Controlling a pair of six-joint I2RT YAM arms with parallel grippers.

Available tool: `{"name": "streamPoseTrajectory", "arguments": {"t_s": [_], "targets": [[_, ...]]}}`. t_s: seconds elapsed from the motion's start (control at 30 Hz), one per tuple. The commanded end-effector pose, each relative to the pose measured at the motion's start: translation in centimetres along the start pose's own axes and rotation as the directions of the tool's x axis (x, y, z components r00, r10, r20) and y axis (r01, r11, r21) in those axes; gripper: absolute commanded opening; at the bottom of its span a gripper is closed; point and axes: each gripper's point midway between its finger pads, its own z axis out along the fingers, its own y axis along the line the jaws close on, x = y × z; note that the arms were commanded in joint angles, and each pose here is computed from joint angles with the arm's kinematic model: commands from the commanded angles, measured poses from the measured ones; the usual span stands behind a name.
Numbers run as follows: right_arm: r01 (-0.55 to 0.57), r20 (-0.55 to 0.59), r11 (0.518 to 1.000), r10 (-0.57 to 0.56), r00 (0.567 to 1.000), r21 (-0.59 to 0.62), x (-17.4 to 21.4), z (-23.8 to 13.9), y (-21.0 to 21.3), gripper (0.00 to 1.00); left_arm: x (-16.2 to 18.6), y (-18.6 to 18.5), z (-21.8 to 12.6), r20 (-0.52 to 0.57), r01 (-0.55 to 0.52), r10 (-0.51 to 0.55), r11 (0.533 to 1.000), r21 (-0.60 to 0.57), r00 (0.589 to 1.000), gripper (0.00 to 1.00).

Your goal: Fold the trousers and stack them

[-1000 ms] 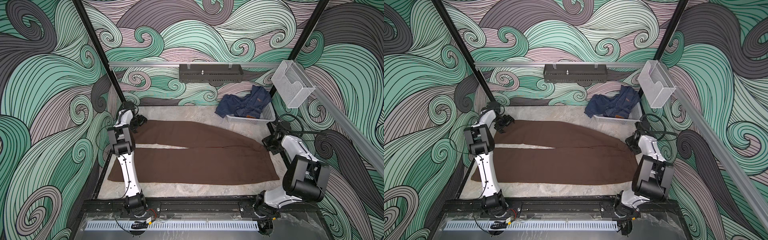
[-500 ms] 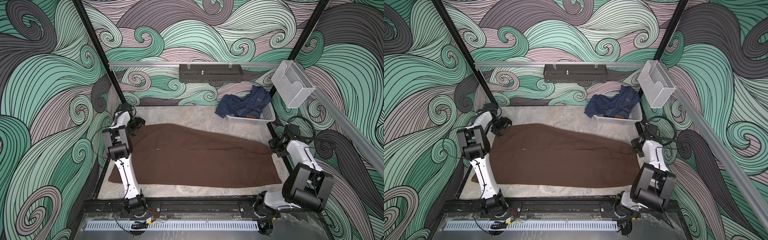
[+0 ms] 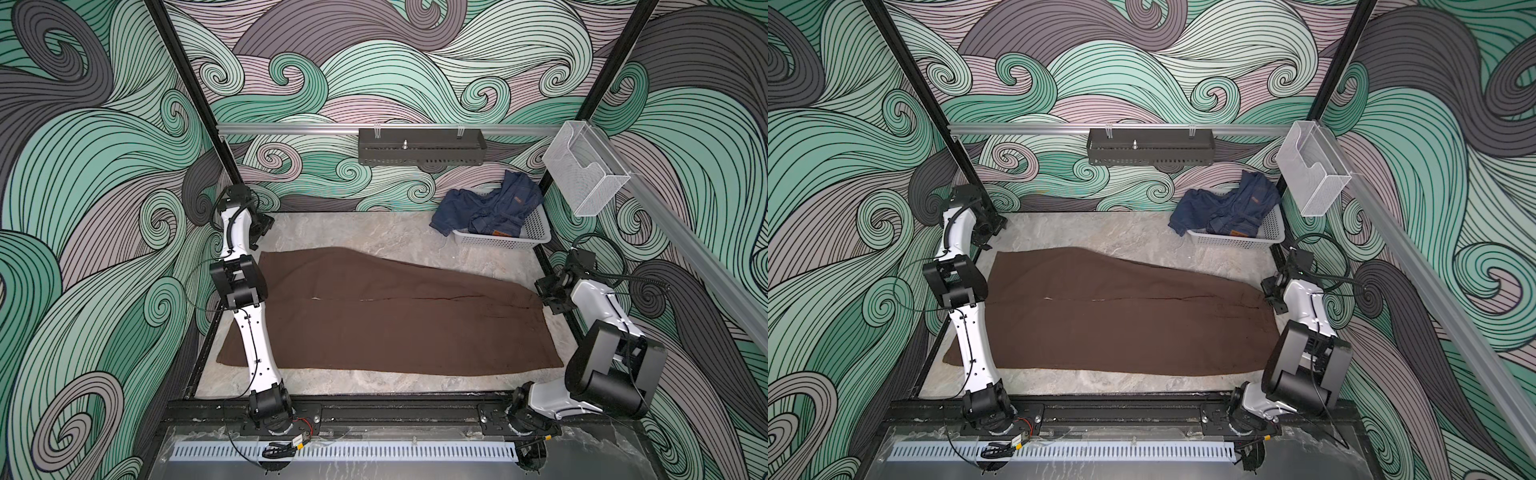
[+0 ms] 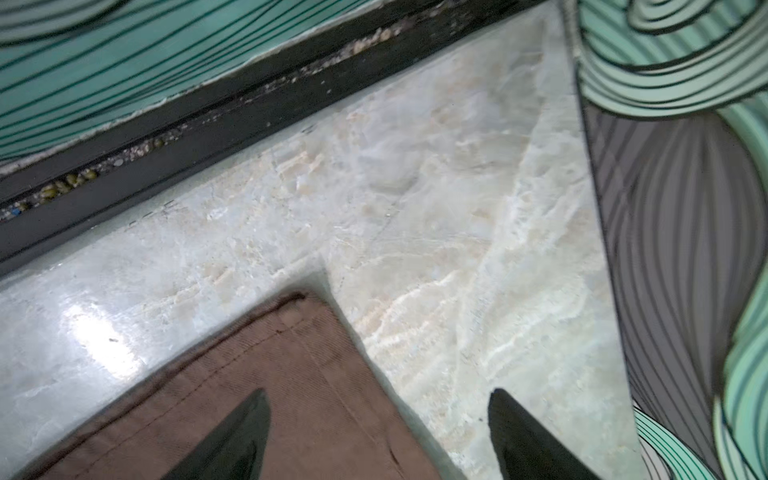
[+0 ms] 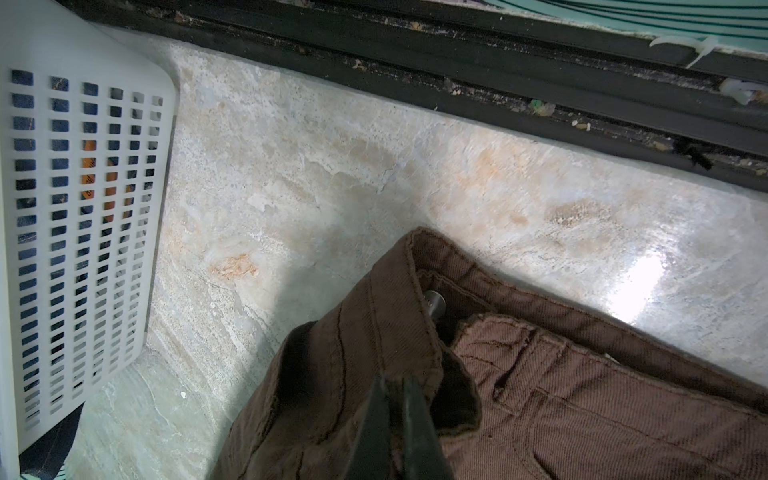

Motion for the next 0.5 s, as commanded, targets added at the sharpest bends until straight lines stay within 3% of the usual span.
{"name": "streamPoseTrajectory", "arguments": {"t_s": [0.0,0.27,0.47], "targets": [[-0.001,0.016,1.000,0.001,1.000,-0.024,0.0,-0.7,0.4,0.00,0.6,2.6,0.8,-0.044,0.063,-0.067,0.993,-0.101,0.997,0.85],[0.004,0.007,1.000,-0.004,1.000,-0.028,0.3,-0.4,0.4,0.00,0.6,3.5,3.6,-0.036,0.061,-0.067,0.987,-0.147,0.997,0.82],[0.004,0.002,0.999,-0.004,1.000,-0.032,0.3,-0.1,0.5,0.00,0.5,4.9,4.6,-0.011,0.016,-0.019,0.975,-0.220,1.000,0.70]]}}
